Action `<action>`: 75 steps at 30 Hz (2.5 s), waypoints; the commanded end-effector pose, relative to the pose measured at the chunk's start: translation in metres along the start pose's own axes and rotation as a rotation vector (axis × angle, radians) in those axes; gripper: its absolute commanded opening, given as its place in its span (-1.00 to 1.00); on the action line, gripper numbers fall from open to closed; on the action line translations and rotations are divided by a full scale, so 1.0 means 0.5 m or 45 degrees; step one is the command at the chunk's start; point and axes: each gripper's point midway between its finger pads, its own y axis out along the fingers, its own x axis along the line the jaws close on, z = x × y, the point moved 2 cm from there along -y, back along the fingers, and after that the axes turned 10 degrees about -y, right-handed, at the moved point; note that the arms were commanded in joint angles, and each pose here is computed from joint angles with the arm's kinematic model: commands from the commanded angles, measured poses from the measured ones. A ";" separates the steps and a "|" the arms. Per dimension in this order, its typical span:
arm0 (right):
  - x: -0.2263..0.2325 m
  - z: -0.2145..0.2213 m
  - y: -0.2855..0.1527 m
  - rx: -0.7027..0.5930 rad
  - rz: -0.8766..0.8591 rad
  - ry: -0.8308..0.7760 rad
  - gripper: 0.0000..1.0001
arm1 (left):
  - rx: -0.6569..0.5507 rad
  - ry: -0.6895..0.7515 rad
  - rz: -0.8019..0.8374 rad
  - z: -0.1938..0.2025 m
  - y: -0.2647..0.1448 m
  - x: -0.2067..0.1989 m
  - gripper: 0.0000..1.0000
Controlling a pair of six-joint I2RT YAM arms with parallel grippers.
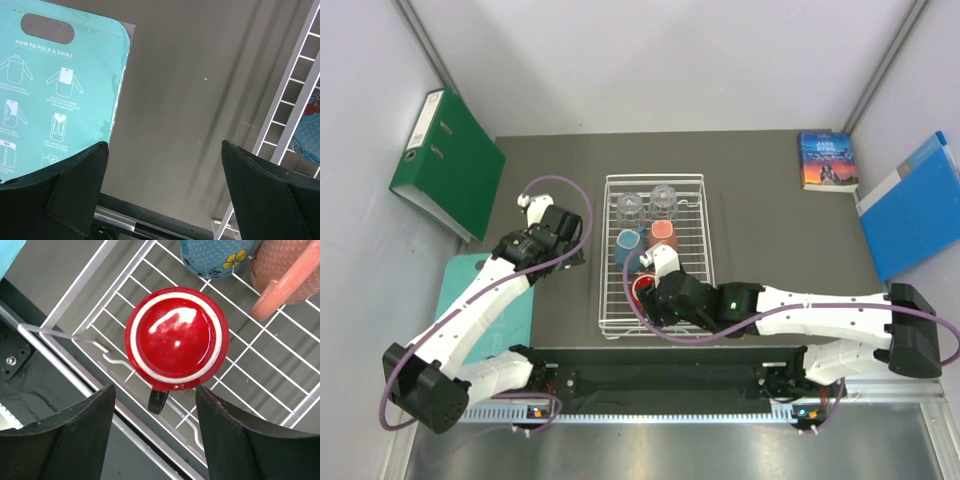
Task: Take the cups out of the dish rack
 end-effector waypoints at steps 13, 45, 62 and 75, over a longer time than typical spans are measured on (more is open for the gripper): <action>0.046 0.026 0.032 0.177 0.035 0.074 0.20 | 0.015 -0.033 0.010 0.015 0.003 -0.001 0.97; 0.070 0.100 0.012 0.500 -0.062 -0.031 0.37 | 0.049 -0.045 0.009 0.029 0.023 -0.014 0.98; 0.083 0.166 0.061 0.599 -0.071 -0.030 0.22 | 0.065 -0.024 -0.016 0.041 0.033 -0.009 0.98; 0.076 0.096 0.043 0.448 -0.063 -0.045 0.35 | 0.057 -0.018 -0.001 0.035 0.040 -0.020 0.98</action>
